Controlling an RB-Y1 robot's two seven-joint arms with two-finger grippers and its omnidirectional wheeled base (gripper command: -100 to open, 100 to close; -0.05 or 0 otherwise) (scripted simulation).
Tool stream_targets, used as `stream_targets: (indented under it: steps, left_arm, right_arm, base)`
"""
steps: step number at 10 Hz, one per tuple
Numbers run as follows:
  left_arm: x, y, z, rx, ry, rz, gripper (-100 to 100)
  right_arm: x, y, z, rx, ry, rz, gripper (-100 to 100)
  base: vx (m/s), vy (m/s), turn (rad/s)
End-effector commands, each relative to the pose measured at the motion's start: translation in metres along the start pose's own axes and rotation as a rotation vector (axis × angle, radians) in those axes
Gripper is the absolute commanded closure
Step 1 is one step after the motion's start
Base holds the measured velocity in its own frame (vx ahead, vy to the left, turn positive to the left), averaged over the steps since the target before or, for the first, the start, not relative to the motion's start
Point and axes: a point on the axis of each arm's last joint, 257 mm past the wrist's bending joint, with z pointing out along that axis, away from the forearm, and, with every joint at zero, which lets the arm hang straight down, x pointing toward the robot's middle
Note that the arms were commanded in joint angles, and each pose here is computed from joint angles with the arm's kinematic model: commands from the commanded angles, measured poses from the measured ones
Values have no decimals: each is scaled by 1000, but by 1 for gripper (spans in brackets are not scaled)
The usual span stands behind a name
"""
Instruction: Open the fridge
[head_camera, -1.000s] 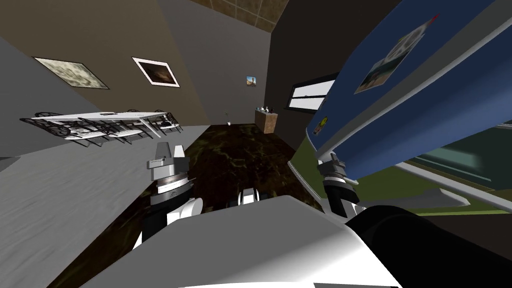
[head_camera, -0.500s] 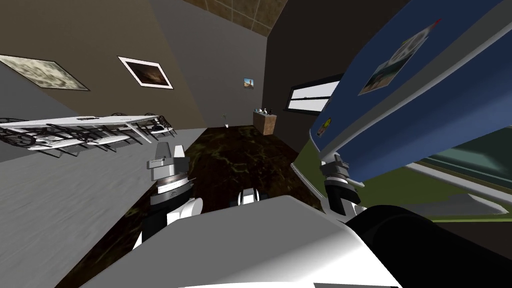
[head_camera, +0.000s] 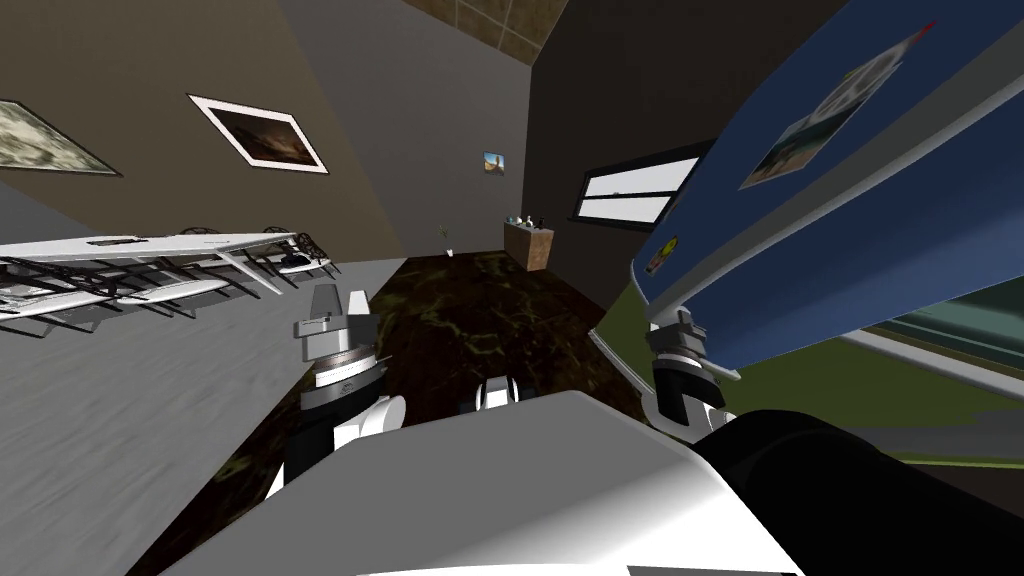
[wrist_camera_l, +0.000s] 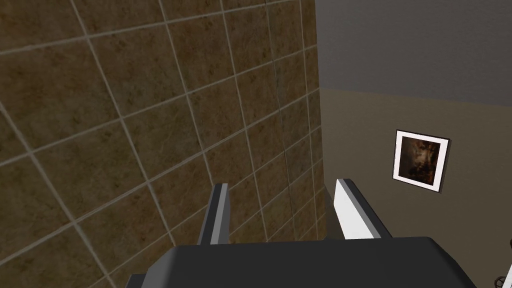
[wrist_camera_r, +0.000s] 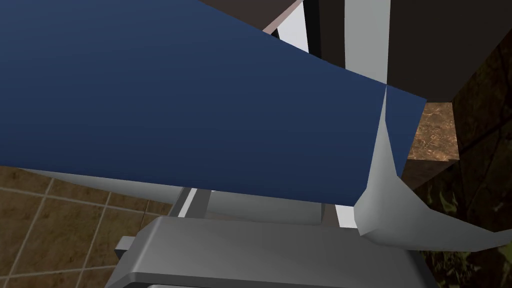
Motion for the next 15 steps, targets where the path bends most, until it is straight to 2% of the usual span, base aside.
stream_targets:
  steps: [1, 2, 3, 4, 9, 15]
  left_arm:
    - [0, 0, 0, 0, 0, 0, 0]
    - [0, 0, 0, 0, 0, 0, 0]
    - [0, 0, 0, 0, 0, 0, 0]
    - [0, 0, 0, 0, 0, 0, 0]
    - [0, 0, 0, 0, 0, 0, 0]
    - [0, 0, 0, 0, 0, 0, 0]
  right_arm:
    - [8, -4, 3, 10, 29, -9, 100]
    - [15, -4, 4, 14, 54, -14, 100]
    - [17, -15, -3, 11, 63, -16, -100]
    - [17, -15, -3, 12, 62, -16, -100]
    - [25, -50, -13, 21, 104, -29, -100]
    - [25, -69, -21, 23, 121, -33, -100]
  base:
    - [223, 123, -56]
    - [229, 168, -82]
    - [101, 87, 91]
    - [-8, -14, 92]
    - [-35, -30, 71]
    - [-2, -1, 39]
